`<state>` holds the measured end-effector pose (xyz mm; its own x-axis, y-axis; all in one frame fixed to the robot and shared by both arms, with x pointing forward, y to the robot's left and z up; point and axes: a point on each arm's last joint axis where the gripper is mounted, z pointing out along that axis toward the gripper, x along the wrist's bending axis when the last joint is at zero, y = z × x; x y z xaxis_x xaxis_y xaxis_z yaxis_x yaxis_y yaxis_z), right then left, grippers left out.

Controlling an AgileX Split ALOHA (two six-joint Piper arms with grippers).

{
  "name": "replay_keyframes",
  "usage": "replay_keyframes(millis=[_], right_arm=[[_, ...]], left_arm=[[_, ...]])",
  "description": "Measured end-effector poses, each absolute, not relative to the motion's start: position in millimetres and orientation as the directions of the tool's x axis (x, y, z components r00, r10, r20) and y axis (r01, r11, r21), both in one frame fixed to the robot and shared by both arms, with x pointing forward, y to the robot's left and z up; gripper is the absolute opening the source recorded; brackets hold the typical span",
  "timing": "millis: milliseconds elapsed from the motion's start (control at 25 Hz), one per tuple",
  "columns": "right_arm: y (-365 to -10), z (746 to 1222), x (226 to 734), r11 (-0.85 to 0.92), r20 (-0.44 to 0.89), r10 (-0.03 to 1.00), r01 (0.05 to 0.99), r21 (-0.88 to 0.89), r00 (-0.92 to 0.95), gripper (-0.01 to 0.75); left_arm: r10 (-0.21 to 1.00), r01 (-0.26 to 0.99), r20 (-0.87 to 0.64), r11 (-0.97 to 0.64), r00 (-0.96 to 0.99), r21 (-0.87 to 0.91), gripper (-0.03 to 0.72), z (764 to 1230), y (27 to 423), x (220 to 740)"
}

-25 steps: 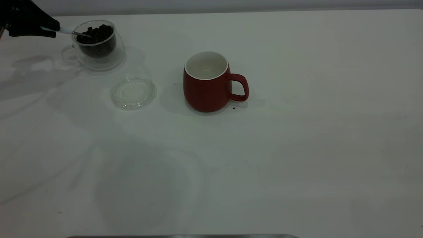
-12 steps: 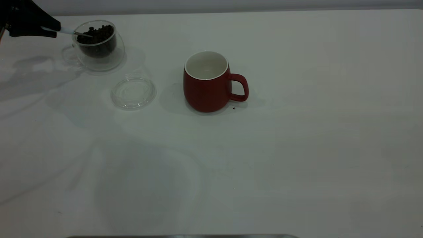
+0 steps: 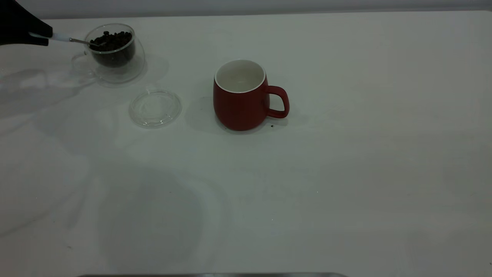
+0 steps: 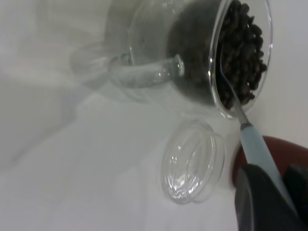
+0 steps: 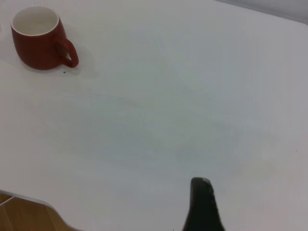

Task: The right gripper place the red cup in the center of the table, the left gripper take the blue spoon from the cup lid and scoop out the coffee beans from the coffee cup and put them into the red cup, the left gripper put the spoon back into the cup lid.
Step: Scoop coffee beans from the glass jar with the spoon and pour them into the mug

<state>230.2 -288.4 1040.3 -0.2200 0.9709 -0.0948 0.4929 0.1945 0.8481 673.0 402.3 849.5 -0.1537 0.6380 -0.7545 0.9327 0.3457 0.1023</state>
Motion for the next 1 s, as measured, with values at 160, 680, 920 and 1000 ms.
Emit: replay_keyframes(millis=[160, 680, 920, 1000], right_arm=[[-288, 1040, 230, 0.194, -0.095, 0.971, 0.493, 0.848, -0.22, 0.573], [-288, 1040, 230, 0.194, -0.094, 0.971, 0.493, 0.848, -0.221, 0.573], [-288, 1040, 230, 0.194, -0.094, 0.971, 0.493, 0.848, -0.221, 0.573], [-288, 1040, 230, 0.194, -0.094, 0.971, 0.493, 0.848, -0.221, 0.573]], left_arm=[[0.636, 0.938, -0.759, 0.331, -0.138, 0.106, 0.124, 850, 403, 672], [0.648, 0.944, -0.76, 0.281, -0.055, 0.171, 0.124, 851, 419, 665], [0.643, 0.943, -0.765, 0.272, -0.028, 0.194, 0.124, 853, 420, 665], [0.63, 0.937, -0.776, 0.288, -0.029, 0.199, 0.124, 854, 419, 666]])
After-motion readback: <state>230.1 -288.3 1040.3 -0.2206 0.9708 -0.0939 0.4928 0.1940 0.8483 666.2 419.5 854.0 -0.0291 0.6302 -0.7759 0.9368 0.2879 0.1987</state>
